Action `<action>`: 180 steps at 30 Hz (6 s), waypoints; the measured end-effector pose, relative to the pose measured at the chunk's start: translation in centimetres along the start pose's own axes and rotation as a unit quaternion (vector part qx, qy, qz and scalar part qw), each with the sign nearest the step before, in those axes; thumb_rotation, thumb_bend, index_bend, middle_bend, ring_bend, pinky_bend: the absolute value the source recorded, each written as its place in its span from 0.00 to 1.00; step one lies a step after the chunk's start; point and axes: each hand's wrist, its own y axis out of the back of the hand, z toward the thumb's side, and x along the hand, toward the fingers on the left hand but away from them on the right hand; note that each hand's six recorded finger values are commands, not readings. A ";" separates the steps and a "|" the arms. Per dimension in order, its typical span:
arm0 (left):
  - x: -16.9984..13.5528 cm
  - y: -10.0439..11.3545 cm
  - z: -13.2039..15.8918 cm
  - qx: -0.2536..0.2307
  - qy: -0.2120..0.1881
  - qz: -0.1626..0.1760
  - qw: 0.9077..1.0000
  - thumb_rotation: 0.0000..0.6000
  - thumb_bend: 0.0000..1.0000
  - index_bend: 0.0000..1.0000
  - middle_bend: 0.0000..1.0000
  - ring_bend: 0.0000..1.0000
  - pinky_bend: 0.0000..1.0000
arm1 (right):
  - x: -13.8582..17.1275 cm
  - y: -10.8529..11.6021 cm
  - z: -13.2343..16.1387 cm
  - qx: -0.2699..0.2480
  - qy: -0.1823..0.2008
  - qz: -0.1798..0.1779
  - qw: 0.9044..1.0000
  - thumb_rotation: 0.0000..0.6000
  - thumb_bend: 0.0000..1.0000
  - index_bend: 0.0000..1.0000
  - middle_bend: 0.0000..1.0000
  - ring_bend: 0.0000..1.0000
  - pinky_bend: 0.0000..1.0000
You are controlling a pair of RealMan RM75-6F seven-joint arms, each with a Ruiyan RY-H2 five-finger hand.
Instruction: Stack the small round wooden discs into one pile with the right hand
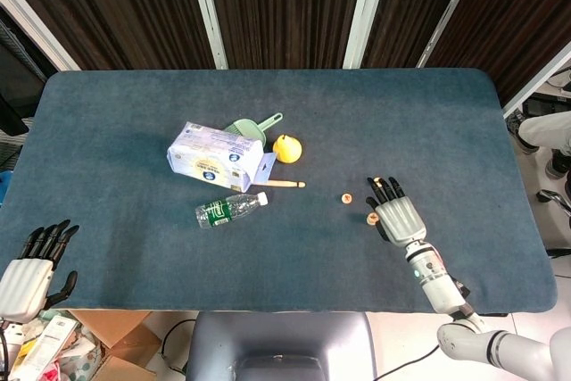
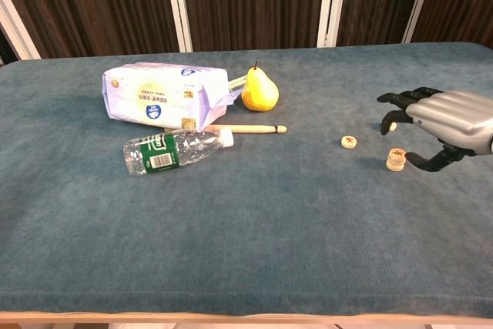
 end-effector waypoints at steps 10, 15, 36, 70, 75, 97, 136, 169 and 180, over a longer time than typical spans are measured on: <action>0.2 0.0 -0.2 0.002 0.005 -0.001 1.000 1.00 0.50 0.00 0.00 0.00 0.00 | -2.8 3.1 0.6 -0.052 -0.016 -0.044 0.998 1.00 0.49 0.44 0.00 0.00 0.00; 0.2 0.0 -0.2 0.003 0.006 0.000 1.000 1.00 0.50 0.00 0.00 0.00 0.00 | -4.9 3.4 2.7 -0.037 -0.006 -0.035 0.999 1.00 0.49 0.46 0.00 0.00 0.00; 0.2 0.3 -0.5 0.000 0.012 0.004 1.000 1.00 0.50 0.00 0.00 0.00 0.00 | -8.3 0.2 4.5 -0.011 -0.027 0.015 0.999 1.00 0.49 0.53 0.00 0.00 0.00; 0.2 0.5 -0.8 -0.001 0.022 0.013 1.000 1.00 0.50 0.00 0.00 0.00 0.01 | -8.1 0.6 4.7 -0.022 -0.020 0.006 1.000 1.00 0.49 0.68 0.03 0.00 0.00; 0.2 0.6 -0.8 -0.001 0.023 0.015 1.000 1.00 0.50 0.00 0.00 0.00 0.01 | -6.8 1.6 4.8 -0.039 0.001 -0.009 0.999 1.00 0.49 0.68 0.03 0.00 0.00; 0.2 0.1 -0.3 0.005 0.014 0.009 1.000 1.00 0.50 0.00 0.00 0.00 0.01 | -0.2 1.5 -1.0 -0.036 0.017 0.003 0.999 1.00 0.49 0.68 0.03 0.00 0.00; 0.2 0.2 -0.4 -0.001 0.016 0.007 1.000 1.00 0.50 0.00 0.00 0.00 0.01 | -0.5 0.6 -0.5 -0.011 0.006 0.016 1.000 1.00 0.49 0.54 0.04 0.00 0.00; 0.7 -0.2 -0.5 0.007 0.028 0.005 1.000 1.00 0.50 0.00 0.00 0.00 0.01 | -8.4 1.3 -5.5 -0.001 -0.102 -0.006 0.995 1.00 0.44 0.49 0.04 0.00 0.00; 0.8 -0.1 -0.7 0.007 0.031 0.005 0.999 1.00 0.50 0.00 0.00 0.00 0.01 | -10.0 -0.1 -3.6 0.001 -0.094 0.011 0.995 1.00 0.44 0.52 0.04 0.00 0.00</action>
